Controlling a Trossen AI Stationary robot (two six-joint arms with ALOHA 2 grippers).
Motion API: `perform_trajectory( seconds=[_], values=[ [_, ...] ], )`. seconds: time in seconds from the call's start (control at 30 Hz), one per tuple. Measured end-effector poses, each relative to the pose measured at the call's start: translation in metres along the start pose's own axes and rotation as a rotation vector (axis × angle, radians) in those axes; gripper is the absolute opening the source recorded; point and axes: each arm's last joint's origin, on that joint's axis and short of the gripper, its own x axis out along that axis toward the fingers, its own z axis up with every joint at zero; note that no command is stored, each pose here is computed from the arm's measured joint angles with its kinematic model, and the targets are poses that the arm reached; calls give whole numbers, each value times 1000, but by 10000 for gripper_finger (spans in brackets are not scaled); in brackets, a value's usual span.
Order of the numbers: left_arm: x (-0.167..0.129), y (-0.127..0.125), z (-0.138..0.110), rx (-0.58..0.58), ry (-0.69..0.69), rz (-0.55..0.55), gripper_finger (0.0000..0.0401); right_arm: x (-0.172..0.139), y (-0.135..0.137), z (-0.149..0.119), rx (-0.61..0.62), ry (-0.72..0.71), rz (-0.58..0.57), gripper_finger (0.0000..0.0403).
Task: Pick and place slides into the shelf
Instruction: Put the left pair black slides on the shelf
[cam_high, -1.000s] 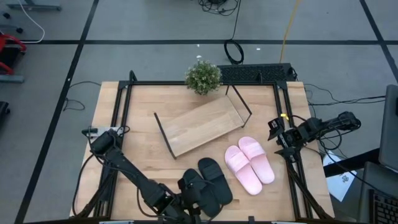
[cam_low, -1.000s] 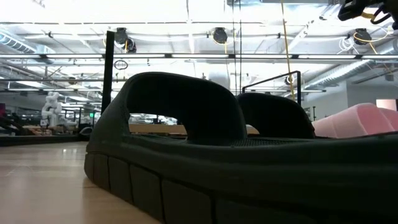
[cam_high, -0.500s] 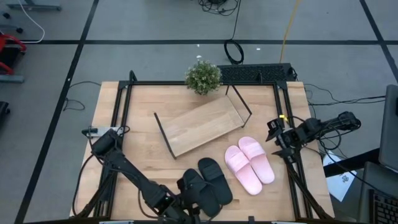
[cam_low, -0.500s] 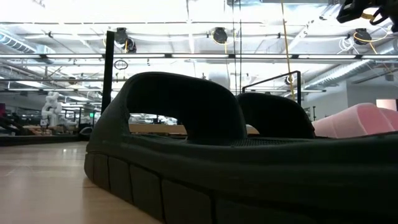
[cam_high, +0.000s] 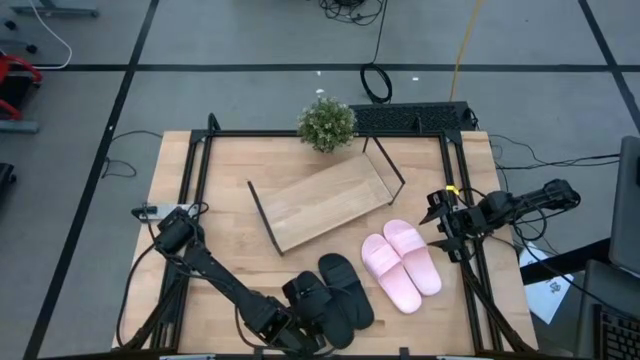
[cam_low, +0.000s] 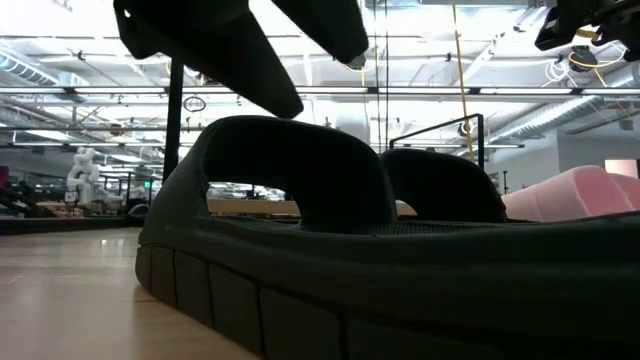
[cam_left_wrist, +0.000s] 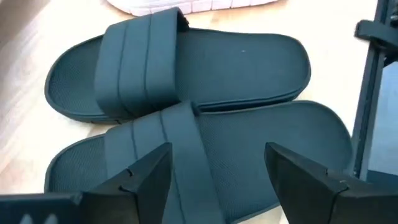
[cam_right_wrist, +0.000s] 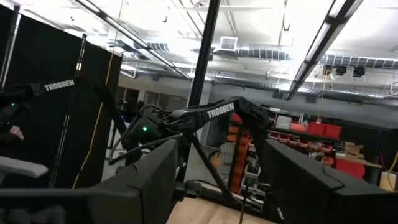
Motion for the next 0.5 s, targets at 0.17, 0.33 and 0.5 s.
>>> perform_trajectory(
  seconds=[0.17, 0.33, 0.5],
  values=[
    [0, 5, -3, -21, 28, 43, 253, 0, 0, 0, -1, 2, 0, 226],
    [0, 3, -2, -36, 35, 24, 253, 0, 0, 0, -2, 2, 0, 226],
    [0, -3, 2, -40, 8, -40, 253, 0, 0, -1, -4, 7, 1, 226]
  ],
)
